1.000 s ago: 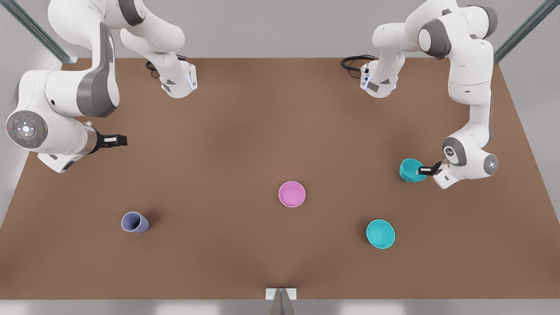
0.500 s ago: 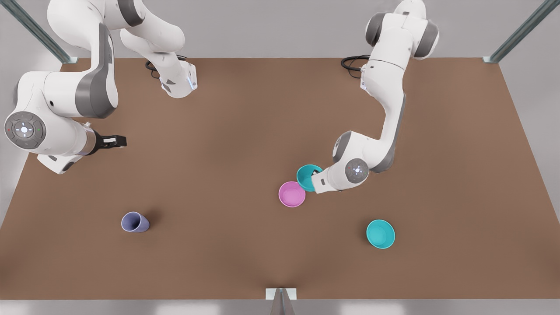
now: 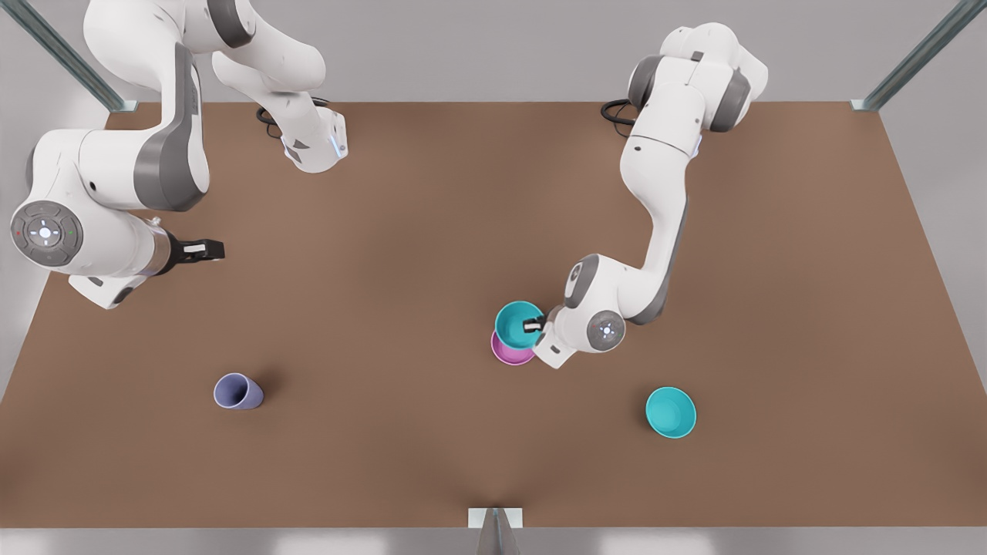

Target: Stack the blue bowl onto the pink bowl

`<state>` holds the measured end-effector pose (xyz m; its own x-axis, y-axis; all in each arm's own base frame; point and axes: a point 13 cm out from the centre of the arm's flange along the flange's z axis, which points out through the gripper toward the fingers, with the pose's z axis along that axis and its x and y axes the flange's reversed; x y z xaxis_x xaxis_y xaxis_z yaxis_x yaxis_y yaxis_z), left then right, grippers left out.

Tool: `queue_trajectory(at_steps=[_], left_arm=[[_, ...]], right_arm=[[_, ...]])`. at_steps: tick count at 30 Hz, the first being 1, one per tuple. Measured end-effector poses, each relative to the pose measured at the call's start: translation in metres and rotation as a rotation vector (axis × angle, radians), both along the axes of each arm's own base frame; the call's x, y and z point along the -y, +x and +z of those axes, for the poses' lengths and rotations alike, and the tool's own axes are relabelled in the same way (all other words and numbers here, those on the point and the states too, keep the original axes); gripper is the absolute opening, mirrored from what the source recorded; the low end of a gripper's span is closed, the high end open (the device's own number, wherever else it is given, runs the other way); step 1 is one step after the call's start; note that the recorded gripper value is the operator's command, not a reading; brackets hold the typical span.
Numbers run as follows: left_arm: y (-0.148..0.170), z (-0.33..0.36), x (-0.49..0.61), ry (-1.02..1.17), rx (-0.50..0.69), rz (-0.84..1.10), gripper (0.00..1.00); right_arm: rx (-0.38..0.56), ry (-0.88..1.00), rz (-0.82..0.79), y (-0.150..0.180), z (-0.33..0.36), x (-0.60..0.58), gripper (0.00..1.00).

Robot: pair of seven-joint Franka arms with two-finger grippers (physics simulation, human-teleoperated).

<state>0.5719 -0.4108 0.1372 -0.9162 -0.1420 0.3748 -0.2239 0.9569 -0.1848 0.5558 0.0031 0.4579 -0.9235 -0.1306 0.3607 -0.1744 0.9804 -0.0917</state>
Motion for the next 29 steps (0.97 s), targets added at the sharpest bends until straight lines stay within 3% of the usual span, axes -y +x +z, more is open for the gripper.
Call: queue_trajectory(at_steps=[11, 12, 17, 19, 21, 25, 27, 29], left_arm=[[0.02, -0.003, 0.003, 0.028, -0.018, 0.245, 0.21], [0.021, -0.003, 0.002, 0.031, -0.02, 0.26, 1.0], [0.03, 0.016, -0.011, 0.041, -0.014, 0.302, 1.0], [0.074, 0.116, -0.126, 0.123, 0.079, 0.355, 1.0], [0.079, 0.243, -0.205, 0.198, 0.201, 0.306, 1.0], [0.008, 0.359, -0.244, 0.177, 0.242, 0.095, 1.0], [-0.018, 0.377, -0.248, 0.223, 0.265, 0.005, 1.0], [-0.022, 0.372, -0.249, 0.257, 0.249, -0.06, 1.0]], right_arm=[[-0.008, 0.005, 0.003, 0.001, -0.004, -0.001, 1.0], [-0.008, 0.005, 0.003, 0.001, -0.004, 0.0, 1.0], [-0.008, 0.006, 0.003, 0.001, -0.004, 0.0, 1.0], [-0.008, 0.006, 0.004, 0.001, -0.004, 0.0, 1.0], [-0.007, 0.007, 0.003, 0.001, -0.004, 0.0, 1.0], [-0.006, 0.007, 0.003, 0.001, -0.003, 0.001, 1.0], [-0.006, 0.007, 0.003, 0.001, -0.003, 0.001, 1.0], [-0.006, 0.007, 0.003, 0.001, -0.003, 0.001, 1.0]])
